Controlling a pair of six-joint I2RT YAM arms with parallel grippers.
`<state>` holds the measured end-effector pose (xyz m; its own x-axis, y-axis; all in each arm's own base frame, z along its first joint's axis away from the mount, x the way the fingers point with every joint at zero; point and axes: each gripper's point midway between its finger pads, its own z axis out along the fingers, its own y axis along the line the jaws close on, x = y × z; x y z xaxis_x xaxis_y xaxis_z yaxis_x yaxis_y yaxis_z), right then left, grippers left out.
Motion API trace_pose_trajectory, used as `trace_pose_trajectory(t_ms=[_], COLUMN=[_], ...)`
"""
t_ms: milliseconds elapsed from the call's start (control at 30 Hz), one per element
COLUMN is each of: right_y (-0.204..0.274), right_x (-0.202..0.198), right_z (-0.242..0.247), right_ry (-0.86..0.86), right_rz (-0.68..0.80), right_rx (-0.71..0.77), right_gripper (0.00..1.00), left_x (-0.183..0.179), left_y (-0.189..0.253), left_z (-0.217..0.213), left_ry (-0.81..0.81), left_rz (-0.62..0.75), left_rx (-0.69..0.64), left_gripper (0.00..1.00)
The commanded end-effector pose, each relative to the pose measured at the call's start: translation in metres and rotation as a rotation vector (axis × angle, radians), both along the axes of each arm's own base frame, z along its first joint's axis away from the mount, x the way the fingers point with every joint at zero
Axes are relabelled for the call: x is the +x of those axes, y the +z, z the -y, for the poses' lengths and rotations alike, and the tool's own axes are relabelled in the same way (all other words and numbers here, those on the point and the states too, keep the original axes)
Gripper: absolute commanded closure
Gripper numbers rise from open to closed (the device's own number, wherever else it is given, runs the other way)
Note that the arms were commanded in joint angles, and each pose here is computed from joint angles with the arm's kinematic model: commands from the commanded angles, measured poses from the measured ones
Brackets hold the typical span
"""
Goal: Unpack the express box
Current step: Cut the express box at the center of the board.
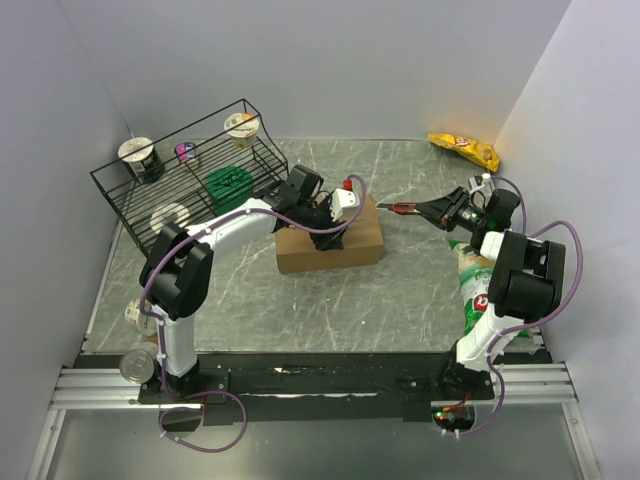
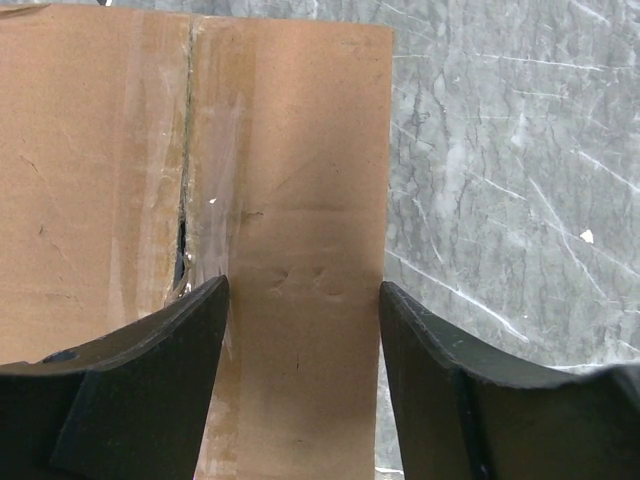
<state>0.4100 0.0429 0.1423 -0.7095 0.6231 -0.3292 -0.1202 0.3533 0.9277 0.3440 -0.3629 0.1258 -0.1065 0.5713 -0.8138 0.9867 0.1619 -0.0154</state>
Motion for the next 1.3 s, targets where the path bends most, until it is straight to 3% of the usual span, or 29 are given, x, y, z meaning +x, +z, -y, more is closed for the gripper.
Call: trace_pose_trajectory(t_ms=[0, 1067, 1267], right_y=[0.002, -0.006, -0.008], right_x=[-0.023, -0.075, -0.072], right_z=[-0.013, -0.026, -0.025], right_ry=[0.077, 0.081, 0.073], right_rz=[0.006, -0.084, -0.09], right_rx=[-0.014, -0.048, -0.048], right_gripper=[1.0, 1.0, 1.0], left_x=[0.011, 0.034, 0.033], left_y=[-0.009, -0.016, -0.016], left_z=[0.0, 0.005, 0.006], left_ry=[0.055, 0.168, 0.166], left_rz=[-0.012, -0.043, -0.047], left_rx=[0.026, 0.032, 0.029], left_gripper=[0.36, 0.55, 0.53])
